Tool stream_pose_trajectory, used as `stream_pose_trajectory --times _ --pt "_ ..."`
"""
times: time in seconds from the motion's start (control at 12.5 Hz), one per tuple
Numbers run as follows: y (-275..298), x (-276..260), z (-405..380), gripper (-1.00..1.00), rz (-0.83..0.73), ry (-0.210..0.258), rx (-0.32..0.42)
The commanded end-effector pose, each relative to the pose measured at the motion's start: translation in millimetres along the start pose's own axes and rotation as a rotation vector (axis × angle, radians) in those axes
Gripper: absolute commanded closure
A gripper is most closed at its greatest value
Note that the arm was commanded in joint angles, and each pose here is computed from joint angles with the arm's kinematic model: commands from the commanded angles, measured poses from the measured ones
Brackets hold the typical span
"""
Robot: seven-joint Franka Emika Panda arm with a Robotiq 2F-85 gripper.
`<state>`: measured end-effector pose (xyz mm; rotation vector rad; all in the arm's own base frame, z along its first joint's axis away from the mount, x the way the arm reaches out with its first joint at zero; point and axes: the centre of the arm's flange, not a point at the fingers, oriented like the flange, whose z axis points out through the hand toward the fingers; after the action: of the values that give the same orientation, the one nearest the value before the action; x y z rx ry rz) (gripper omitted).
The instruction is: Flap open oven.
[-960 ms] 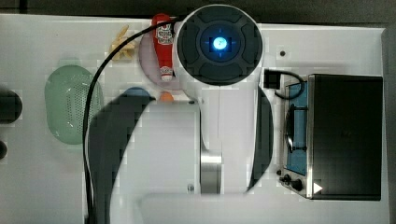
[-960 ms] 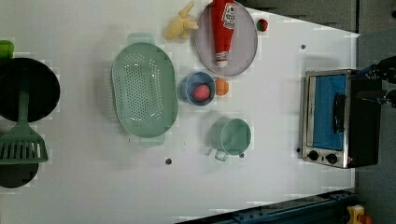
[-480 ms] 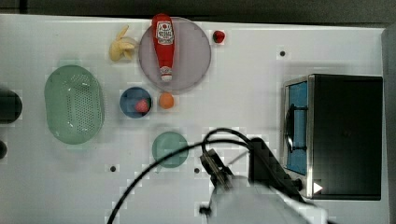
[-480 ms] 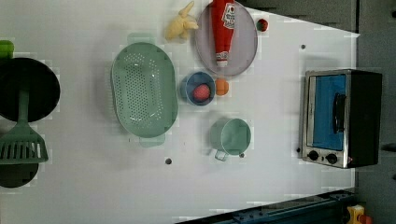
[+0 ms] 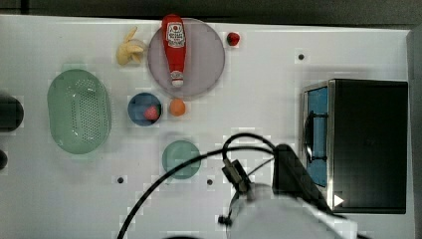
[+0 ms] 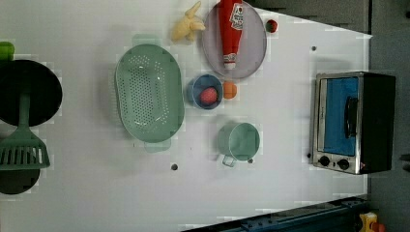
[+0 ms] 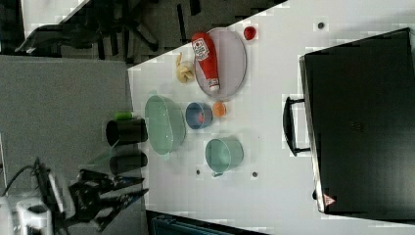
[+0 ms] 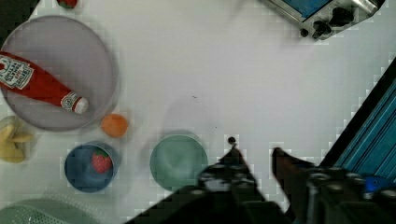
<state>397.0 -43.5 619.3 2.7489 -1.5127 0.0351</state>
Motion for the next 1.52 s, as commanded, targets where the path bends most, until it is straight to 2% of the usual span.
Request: stream_pose_trajectory --times 0.08,0.56,0.72,0.88,1.04,1.28,1.52 --pt "-7.2 24.8 26.3 0.65 0.020 0.000 -0.006" --pt "23.7 104.7 101.7 0.65 -0.486 -0.030 -0.004" --pt "34.3 133.6 123.2 0.65 -0.679 -0.003 -0.008" --pt "42.2 160.2 143.1 0.65 -0.836 0.046 -0.018" --pt "46.8 181.0 163.9 0.65 -0.915 0.086 -0.026" --pt "50.8 202.5 201.1 0.65 -0.923 0.122 -0.056" --pt "56.1 209.6 244.1 0.65 -0.935 0.131 -0.104"
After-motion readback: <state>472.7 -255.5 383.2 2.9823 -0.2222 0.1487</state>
